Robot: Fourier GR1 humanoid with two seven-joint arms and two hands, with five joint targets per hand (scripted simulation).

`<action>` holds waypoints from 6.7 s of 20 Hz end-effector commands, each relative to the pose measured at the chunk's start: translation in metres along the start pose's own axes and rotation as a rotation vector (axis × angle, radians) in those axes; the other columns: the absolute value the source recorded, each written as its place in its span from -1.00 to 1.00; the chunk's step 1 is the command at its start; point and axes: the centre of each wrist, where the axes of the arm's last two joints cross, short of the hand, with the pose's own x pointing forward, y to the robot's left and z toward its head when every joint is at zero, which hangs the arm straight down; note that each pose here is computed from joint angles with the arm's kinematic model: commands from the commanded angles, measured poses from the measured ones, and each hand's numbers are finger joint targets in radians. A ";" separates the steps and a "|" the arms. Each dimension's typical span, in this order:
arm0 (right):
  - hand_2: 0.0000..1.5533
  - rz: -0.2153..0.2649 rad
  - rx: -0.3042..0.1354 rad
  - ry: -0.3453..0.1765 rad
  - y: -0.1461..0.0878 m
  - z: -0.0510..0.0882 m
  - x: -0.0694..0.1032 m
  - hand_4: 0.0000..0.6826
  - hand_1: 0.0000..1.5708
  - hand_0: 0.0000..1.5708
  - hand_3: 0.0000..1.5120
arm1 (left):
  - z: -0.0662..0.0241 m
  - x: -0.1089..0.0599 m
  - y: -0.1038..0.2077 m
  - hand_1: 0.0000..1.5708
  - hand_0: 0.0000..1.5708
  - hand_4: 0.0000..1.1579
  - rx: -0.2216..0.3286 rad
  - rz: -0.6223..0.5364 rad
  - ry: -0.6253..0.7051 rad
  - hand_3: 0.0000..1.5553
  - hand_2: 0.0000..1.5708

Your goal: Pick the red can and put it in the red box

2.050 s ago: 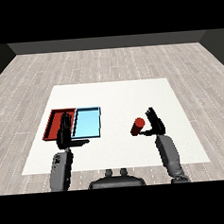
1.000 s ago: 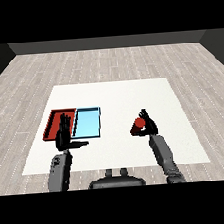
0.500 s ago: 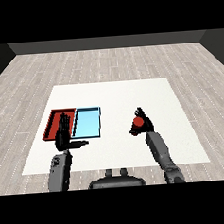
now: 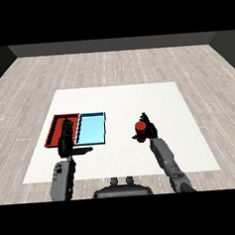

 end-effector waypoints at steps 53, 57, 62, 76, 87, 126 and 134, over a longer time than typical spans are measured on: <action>0.86 0.142 -0.037 -0.296 0.139 -0.002 0.094 0.87 0.86 0.86 0.84 | -0.0097 -0.033 -0.125 -1.00 -1.00 -1.00 -0.211 0.110 0.231 -1.00 -1.00; 0.87 0.166 -0.044 -0.274 0.157 0.014 0.087 0.86 0.86 0.86 0.83 | -0.0231 -0.038 -0.139 -1.00 -1.00 -1.00 -0.213 0.098 0.254 -1.00 -1.00; 0.85 0.144 -0.032 -0.310 0.149 0.008 0.095 0.85 0.84 0.84 0.84 | 0.0046 -0.045 -0.134 -1.00 -1.00 -1.00 -0.240 0.134 0.283 -1.00 -1.00; 0.85 0.089 0.029 -0.296 0.175 0.005 0.102 0.82 0.89 0.89 0.81 | -0.0055 -0.062 -0.156 -1.00 -1.00 -1.00 -0.249 0.163 0.293 -1.00 -1.00; 0.88 0.117 0.053 -0.283 0.193 0.001 0.087 0.86 0.88 0.88 0.81 | -0.0061 -0.057 -0.152 -1.00 -1.00 -0.90 -0.244 0.168 0.270 -1.00 -1.00; -1.00 0.128 0.048 -0.292 0.199 0.022 0.083 -1.00 -1.00 -1.00 -1.00 | -0.0221 -0.061 -0.167 1.00 1.00 0.98 0.047 -0.082 0.299 0.93 1.00; -1.00 0.092 -0.036 -0.400 0.142 0.017 0.133 -1.00 -1.00 -1.00 -1.00 | -0.0042 -0.081 -0.125 1.00 1.00 0.95 0.090 -0.131 0.316 0.91 1.00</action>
